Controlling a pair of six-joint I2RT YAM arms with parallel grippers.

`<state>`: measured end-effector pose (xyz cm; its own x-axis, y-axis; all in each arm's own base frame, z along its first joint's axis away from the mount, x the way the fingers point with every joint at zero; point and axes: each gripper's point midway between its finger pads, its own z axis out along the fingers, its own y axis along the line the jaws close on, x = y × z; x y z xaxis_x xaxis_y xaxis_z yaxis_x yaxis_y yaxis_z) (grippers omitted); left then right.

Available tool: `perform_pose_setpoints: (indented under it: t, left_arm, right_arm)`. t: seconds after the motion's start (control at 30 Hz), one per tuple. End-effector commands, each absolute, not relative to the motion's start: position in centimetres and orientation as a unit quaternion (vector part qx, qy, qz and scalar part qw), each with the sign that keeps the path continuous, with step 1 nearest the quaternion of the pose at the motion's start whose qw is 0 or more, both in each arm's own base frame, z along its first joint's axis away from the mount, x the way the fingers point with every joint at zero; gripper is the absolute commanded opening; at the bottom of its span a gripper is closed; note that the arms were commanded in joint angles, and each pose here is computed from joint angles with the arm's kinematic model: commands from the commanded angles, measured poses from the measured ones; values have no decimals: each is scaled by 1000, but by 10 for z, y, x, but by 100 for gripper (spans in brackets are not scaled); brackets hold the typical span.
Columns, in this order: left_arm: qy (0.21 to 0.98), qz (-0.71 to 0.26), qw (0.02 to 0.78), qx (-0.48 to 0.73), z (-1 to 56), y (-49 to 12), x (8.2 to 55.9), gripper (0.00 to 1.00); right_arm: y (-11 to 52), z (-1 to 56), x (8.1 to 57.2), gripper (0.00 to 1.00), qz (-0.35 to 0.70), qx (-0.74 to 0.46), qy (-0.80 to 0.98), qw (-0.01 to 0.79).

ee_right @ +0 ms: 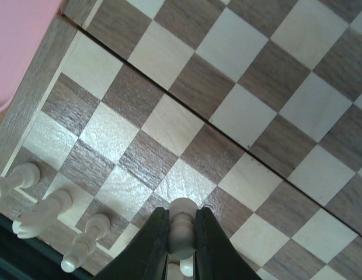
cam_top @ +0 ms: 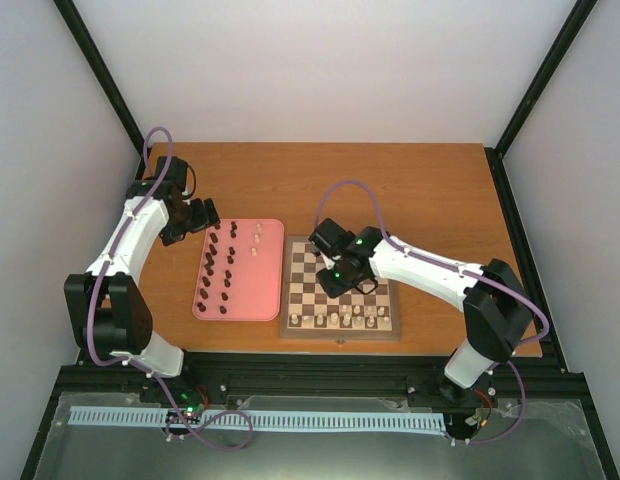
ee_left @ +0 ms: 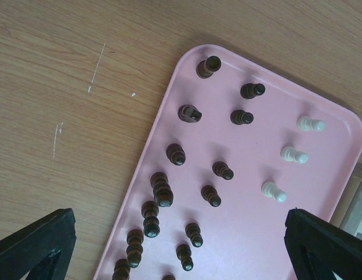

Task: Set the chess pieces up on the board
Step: Place the chess piece on the chessboard.

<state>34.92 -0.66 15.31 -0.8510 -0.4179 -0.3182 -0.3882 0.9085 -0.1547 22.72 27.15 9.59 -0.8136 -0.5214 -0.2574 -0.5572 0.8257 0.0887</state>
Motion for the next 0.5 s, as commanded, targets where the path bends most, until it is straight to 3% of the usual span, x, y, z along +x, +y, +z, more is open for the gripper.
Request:
perform_pose_setpoints:
  t: [0.0,0.47]
  left_arm:
    - [960,-38,192,-202,163,-5,357,100]
    - [960,-36,191,-202,162,-5,356,100]
  right_arm:
    - [271,99,220,11,105,-273,949,118]
    - [277,88,198,11,132,-305,939,87]
